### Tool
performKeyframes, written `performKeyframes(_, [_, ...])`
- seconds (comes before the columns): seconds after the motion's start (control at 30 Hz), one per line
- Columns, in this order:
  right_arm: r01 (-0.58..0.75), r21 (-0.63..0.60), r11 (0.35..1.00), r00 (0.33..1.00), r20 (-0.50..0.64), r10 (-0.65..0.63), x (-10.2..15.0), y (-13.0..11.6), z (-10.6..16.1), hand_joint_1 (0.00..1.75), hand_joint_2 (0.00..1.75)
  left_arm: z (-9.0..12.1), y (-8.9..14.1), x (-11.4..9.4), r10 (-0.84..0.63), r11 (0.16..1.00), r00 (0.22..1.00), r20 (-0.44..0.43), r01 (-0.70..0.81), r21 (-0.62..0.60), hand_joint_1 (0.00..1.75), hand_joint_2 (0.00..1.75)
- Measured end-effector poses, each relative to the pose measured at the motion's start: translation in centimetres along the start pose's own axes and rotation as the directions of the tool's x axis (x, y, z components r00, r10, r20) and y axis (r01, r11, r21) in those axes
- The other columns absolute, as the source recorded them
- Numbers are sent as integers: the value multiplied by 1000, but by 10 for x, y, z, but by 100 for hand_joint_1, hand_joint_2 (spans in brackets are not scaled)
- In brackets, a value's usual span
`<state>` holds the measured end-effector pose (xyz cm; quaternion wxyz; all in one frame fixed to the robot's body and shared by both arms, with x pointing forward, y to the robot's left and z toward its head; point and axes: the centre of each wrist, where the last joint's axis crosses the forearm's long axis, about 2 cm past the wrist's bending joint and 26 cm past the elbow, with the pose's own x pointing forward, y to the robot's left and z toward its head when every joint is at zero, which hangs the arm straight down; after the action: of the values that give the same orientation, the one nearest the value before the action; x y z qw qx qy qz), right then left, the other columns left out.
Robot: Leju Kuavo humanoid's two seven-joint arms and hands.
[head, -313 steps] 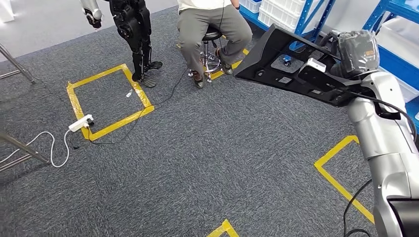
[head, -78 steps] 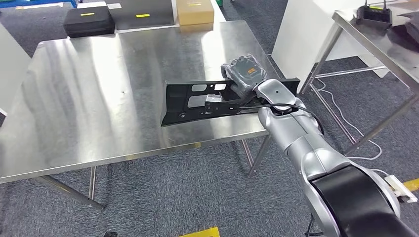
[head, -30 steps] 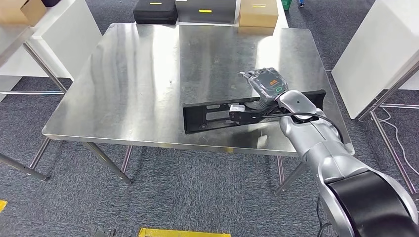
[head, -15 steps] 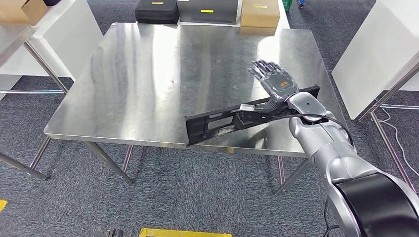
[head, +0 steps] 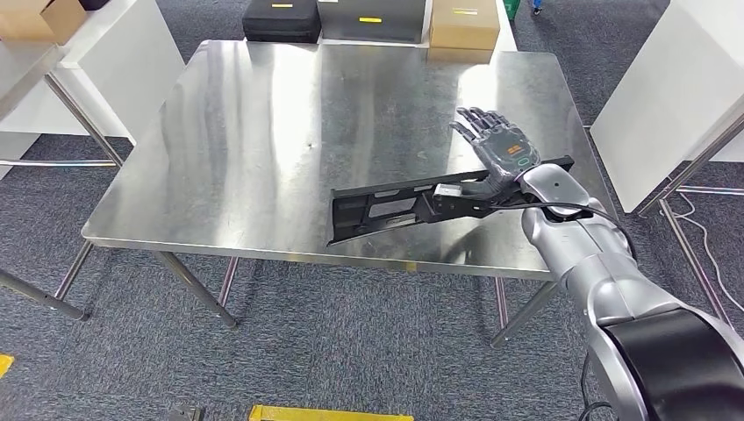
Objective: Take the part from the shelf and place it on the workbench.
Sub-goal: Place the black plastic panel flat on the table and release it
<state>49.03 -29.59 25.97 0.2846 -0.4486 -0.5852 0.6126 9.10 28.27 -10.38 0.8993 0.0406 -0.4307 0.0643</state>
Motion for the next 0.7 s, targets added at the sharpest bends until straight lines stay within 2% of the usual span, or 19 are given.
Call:
performKeyframes(0.33, [-3, 11, 1000, 1000, 2, 3, -3, 3, 3, 0, 0, 1, 1, -1, 11, 1000, 1000, -1, -11, 10, 0, 0])
performKeyframes(0.7, [52, 12, 999, 997, -66, -51, -11, 1, 5, 0, 0, 2, 2, -3, 7, 1000, 1000, -4, -7, 15, 0, 0])
